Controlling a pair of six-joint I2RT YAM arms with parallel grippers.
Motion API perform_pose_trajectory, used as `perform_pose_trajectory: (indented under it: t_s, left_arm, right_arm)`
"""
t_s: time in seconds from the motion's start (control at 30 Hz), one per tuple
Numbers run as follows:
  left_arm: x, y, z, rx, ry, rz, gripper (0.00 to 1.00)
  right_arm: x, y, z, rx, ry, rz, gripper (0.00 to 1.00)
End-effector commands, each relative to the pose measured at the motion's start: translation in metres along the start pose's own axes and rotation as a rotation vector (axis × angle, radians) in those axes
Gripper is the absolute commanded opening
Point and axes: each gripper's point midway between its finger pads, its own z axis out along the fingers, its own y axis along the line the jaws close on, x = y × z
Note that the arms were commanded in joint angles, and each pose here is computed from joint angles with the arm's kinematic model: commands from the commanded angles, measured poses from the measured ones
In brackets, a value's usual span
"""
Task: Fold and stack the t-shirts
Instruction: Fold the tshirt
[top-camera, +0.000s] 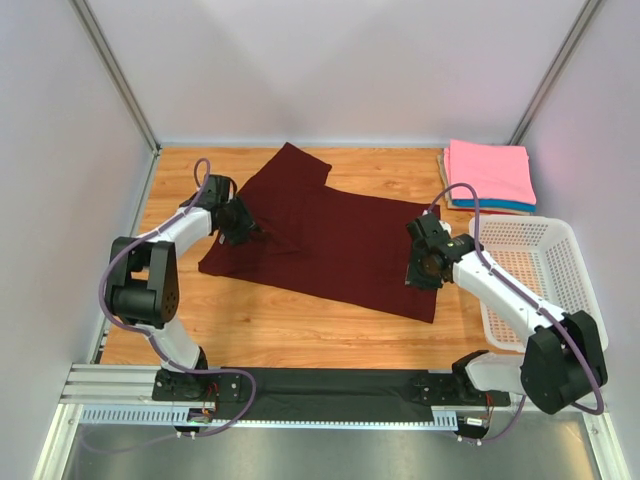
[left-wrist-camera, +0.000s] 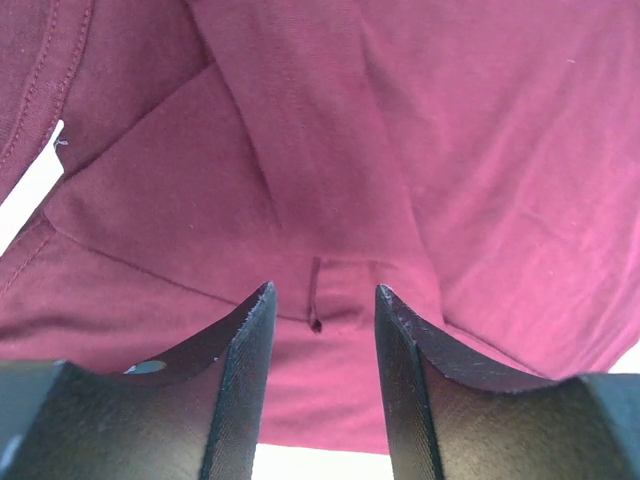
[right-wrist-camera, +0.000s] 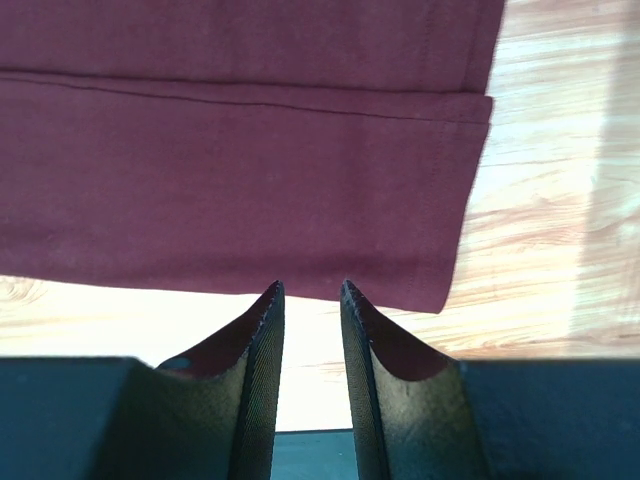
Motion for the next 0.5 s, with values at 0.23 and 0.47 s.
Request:
perform_pose_trajectory:
  t_s: [0.23, 0.47]
  left_arm:
    - [-0.004, -0.003, 0.028, 0.017, -0.044, -0.052, 0.53]
    - [-0.014, -0.014, 0.034, 0.06, -0.08, -0.052, 0.5]
  right_arm:
    - [-0.016, 0.012, -0.005, -0.05, -0.045, -0.014, 0.3]
    - [-0.015, 0.01, -0.006, -0.042, -0.048, -0.023, 0.31]
